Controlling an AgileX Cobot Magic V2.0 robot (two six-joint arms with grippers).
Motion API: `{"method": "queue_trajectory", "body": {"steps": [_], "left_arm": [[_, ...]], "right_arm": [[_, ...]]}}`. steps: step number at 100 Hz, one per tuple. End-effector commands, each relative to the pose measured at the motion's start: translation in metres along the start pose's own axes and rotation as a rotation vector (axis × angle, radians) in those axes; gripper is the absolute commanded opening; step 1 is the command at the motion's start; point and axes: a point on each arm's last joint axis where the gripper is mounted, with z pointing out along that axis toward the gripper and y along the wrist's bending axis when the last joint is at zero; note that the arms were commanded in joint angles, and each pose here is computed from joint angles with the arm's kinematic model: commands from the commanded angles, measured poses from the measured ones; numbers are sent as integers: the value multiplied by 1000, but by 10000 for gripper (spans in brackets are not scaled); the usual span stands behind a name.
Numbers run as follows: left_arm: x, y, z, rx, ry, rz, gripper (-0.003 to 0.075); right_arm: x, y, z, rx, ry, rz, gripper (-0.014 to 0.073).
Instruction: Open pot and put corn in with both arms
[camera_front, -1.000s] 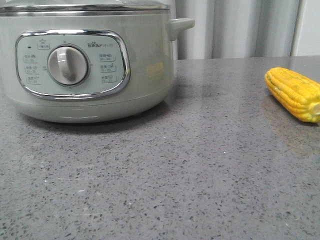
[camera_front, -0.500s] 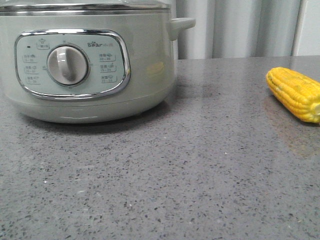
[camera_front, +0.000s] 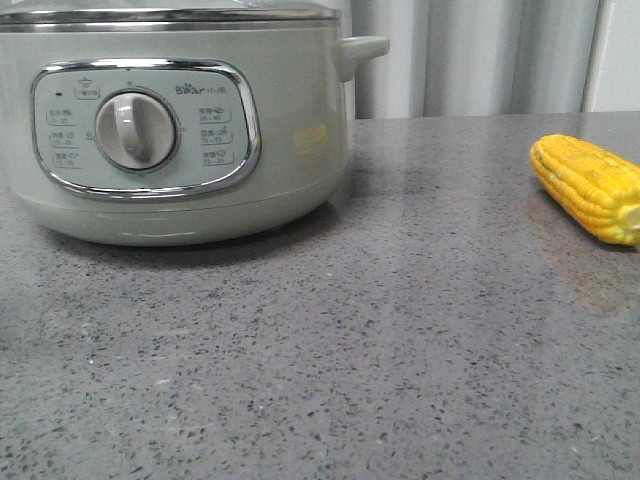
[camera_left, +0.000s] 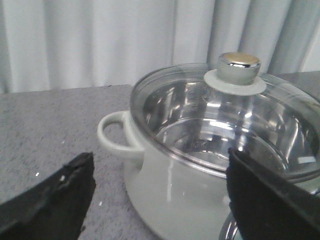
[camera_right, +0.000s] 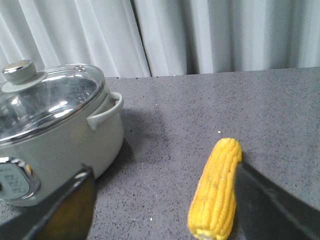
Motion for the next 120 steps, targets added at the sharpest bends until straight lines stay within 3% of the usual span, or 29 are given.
{"method": "queue_trajectory", "body": {"steps": [1, 33, 55, 76, 83, 107, 120], "left_arm": [[-31, -9, 21, 36, -108, 34, 494], [-55, -52, 125, 136, -138, 44, 471], [-51, -62, 181, 128, -79, 38, 471], [-37, -64, 204, 122, -30, 44, 456], [-36, -64, 205, 122, -26, 44, 398], [-53, -62, 198, 105, -151, 34, 68], [-80, -58, 176, 92, -299, 21, 1]], "right_arm": [[-22, -1, 7, 18, -85, -16, 547], [-22, -3, 21, 29, -63, -13, 546], [-23, -3, 21, 31, -71, -13, 546], [-23, -3, 21, 31, -71, -13, 546], [-23, -3, 21, 31, -71, -13, 546], [-23, -3, 21, 31, -71, -13, 546], [-23, -3, 21, 31, -71, -13, 546]]}}
